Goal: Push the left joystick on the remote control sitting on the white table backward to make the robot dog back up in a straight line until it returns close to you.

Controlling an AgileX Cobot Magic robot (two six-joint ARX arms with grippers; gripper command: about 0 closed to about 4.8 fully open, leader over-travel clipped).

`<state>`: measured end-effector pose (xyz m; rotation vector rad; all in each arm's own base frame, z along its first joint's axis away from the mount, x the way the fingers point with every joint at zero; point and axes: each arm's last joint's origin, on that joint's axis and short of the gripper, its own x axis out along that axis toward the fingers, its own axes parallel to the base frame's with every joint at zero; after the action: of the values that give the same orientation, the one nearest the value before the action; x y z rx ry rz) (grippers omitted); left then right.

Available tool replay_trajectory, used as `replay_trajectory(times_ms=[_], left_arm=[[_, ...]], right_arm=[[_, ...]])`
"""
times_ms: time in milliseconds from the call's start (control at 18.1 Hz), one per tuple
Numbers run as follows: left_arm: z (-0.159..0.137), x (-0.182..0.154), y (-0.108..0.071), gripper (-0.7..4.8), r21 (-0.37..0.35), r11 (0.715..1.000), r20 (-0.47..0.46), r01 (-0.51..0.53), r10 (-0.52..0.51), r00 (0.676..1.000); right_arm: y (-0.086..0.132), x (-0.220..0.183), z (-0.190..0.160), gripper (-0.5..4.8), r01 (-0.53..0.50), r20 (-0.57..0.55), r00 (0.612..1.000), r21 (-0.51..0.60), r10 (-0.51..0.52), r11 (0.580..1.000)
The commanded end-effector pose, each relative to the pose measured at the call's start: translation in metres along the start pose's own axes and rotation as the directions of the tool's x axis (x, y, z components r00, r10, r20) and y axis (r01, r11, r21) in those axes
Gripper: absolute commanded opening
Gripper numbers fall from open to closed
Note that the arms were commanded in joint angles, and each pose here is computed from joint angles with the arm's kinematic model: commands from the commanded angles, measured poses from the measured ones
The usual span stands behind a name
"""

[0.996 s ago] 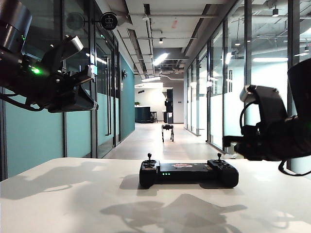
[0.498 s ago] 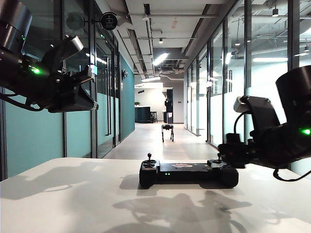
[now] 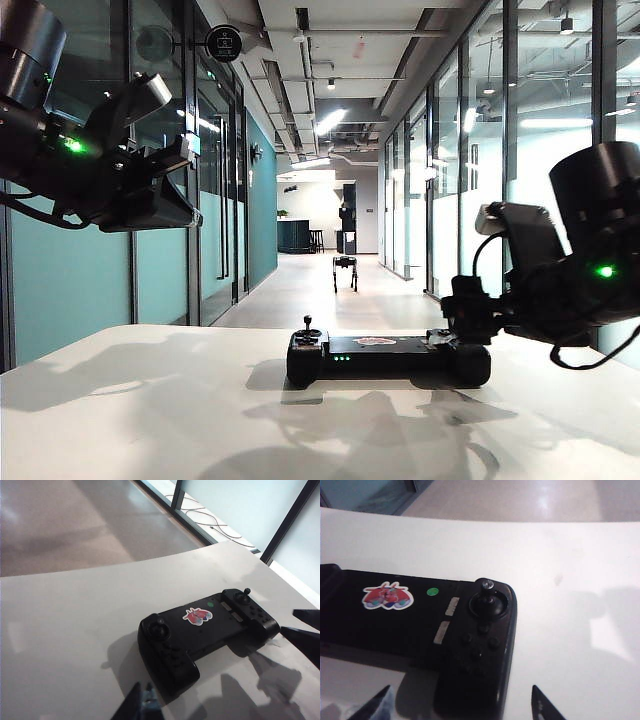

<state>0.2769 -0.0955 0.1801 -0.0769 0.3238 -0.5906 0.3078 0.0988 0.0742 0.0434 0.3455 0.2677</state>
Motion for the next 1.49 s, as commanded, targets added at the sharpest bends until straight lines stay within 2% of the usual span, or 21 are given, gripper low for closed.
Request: replay_trajectory(times_ms=[55, 388, 1495], left_arm=[[0.002, 0.0, -0.001, -0.06, 0.009, 1.0, 0.014, 0.009, -0.009, 1.0], [0.002, 0.0, -0.001, -0.06, 0.009, 1.0, 0.014, 0.009, -0.009, 1.0], [0.002, 0.0, -0.001, -0.05, 0.009, 1.0, 0.013, 0.012, -0.013, 1.0]], right_arm=[[0.003, 0.005, 0.001, 3.46, 0.0, -0.009, 1.0, 0.005, 0.0, 1.0], [0.009, 0.015, -0.005, 3.24, 0.036, -0.04, 0.999, 0.014, -0.036, 0.999], [0.009, 0.035, -0.002, 3.24, 0.078, -0.149, 0.986, 0.001, -0.077, 0.997]])
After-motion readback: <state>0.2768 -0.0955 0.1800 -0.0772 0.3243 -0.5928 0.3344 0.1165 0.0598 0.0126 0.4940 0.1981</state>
